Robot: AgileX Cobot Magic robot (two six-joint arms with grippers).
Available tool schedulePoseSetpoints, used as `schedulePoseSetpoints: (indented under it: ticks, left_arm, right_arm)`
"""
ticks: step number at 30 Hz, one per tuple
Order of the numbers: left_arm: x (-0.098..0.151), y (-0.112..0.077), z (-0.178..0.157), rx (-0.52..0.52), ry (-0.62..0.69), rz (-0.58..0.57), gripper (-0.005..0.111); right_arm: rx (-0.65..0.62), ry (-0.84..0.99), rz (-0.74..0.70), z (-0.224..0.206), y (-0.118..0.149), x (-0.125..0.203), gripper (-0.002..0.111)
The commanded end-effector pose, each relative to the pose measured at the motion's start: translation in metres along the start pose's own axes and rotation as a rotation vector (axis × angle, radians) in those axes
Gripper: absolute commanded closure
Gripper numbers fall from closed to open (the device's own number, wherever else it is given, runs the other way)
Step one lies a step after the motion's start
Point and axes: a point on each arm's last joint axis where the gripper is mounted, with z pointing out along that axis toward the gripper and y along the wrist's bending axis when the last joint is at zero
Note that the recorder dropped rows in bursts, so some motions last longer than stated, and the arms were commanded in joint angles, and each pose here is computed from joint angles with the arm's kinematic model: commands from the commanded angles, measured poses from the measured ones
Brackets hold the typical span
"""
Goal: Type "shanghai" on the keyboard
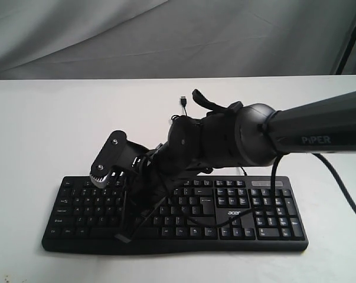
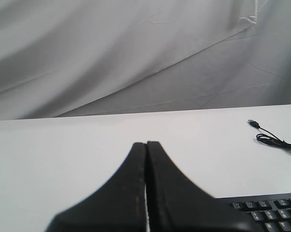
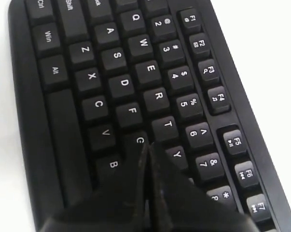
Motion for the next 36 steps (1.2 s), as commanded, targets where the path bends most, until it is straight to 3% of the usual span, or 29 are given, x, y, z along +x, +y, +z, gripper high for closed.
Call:
schedulePoseSetpoints:
  ticks: [1, 26, 36]
  left_arm:
    - [0.0, 0.0, 0.0, 0.007, -0.007, -0.002, 0.107]
    - [0.0, 0.0, 0.0, 0.007, -0.007, -0.002, 0.107]
    - [0.0, 0.0, 0.0, 0.007, -0.007, -0.002, 0.107]
  right_arm:
    - [0.006, 0.004, 0.002, -0.002, -0.002, 0.003, 0.108]
    - [0.007, 0.032, 0.016, 0.016, -0.003, 0.012, 0.108]
    - [0.011, -0.064, -0.045, 0.002, -0.002, -0.03, 0.108]
